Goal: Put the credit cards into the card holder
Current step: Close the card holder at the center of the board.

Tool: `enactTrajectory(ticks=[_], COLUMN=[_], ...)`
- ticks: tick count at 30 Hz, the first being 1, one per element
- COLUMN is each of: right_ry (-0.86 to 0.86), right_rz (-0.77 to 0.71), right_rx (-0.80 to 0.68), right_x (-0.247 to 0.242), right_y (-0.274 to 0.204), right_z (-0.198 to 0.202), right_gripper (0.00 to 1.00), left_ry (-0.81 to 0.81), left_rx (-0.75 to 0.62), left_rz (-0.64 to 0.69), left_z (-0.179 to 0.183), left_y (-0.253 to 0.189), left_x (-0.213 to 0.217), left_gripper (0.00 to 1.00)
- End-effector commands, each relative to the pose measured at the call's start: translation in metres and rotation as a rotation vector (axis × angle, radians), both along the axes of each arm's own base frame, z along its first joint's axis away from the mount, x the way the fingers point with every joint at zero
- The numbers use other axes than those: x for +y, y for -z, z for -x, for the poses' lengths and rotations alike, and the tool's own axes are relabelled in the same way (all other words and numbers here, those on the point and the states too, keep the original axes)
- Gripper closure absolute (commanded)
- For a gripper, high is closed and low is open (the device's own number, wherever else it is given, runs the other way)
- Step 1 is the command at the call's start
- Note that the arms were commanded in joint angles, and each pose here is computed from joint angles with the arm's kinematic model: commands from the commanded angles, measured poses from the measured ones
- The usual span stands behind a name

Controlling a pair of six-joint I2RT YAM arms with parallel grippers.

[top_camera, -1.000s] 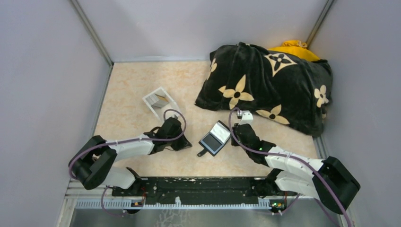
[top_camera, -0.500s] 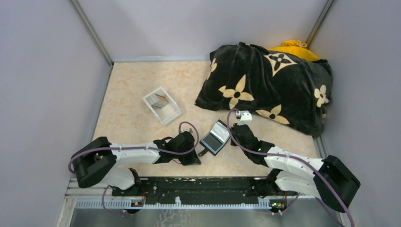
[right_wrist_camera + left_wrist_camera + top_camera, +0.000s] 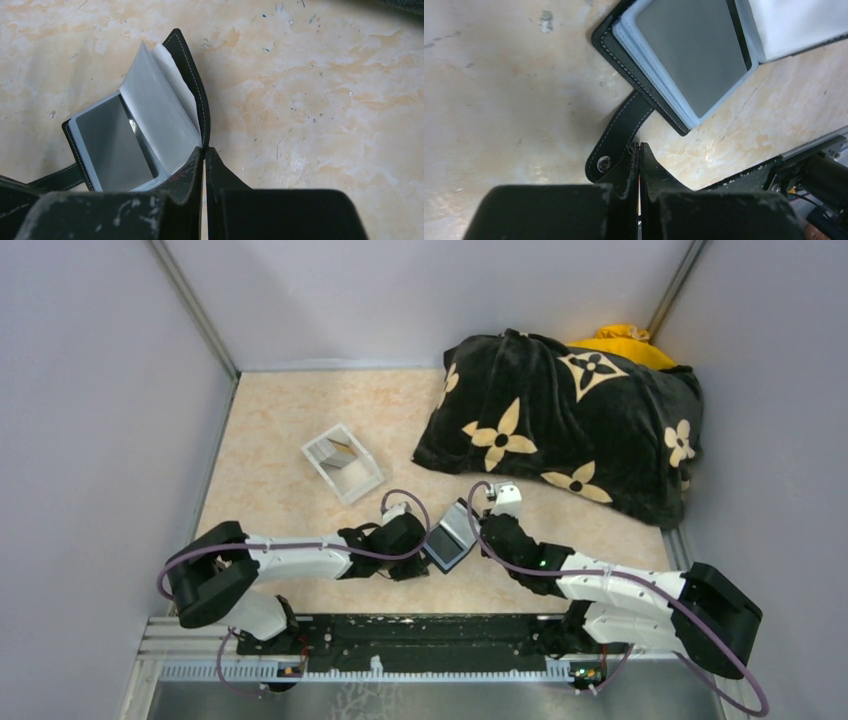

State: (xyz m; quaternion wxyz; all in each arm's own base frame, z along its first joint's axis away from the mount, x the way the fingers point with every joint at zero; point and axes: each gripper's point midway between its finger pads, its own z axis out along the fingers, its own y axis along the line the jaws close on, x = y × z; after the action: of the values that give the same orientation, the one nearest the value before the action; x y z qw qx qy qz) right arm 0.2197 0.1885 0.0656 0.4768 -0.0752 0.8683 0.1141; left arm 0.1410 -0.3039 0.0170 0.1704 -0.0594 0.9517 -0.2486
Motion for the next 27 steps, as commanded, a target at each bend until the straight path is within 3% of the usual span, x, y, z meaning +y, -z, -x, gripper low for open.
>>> enactTrajectory(ticks=[1, 16, 27], right_ry=[0.016, -0.066, -0.172], right_rz=[-0.027, 0.046, 0.133], right_rx=[-0.061, -0.119, -0.142], right_x=[0.008, 0.04, 0.081], right_y=[-0.025, -0.035, -0.029], right_z=[-0.007, 0.012, 0.04], right_gripper=[1.0, 1.0, 1.0], left_ry=[-0.057, -0.031, -0.051], left_rx=[-0.026, -0.098, -0.063], left_rz=[-0.173, -0.166, -0.215], left_z=[0.0, -0.014, -0.014], left_y=[0.021, 0.021, 0.037], left_x=[0.044, 0.035, 0.046], left_gripper=[1.0, 1.0, 1.0])
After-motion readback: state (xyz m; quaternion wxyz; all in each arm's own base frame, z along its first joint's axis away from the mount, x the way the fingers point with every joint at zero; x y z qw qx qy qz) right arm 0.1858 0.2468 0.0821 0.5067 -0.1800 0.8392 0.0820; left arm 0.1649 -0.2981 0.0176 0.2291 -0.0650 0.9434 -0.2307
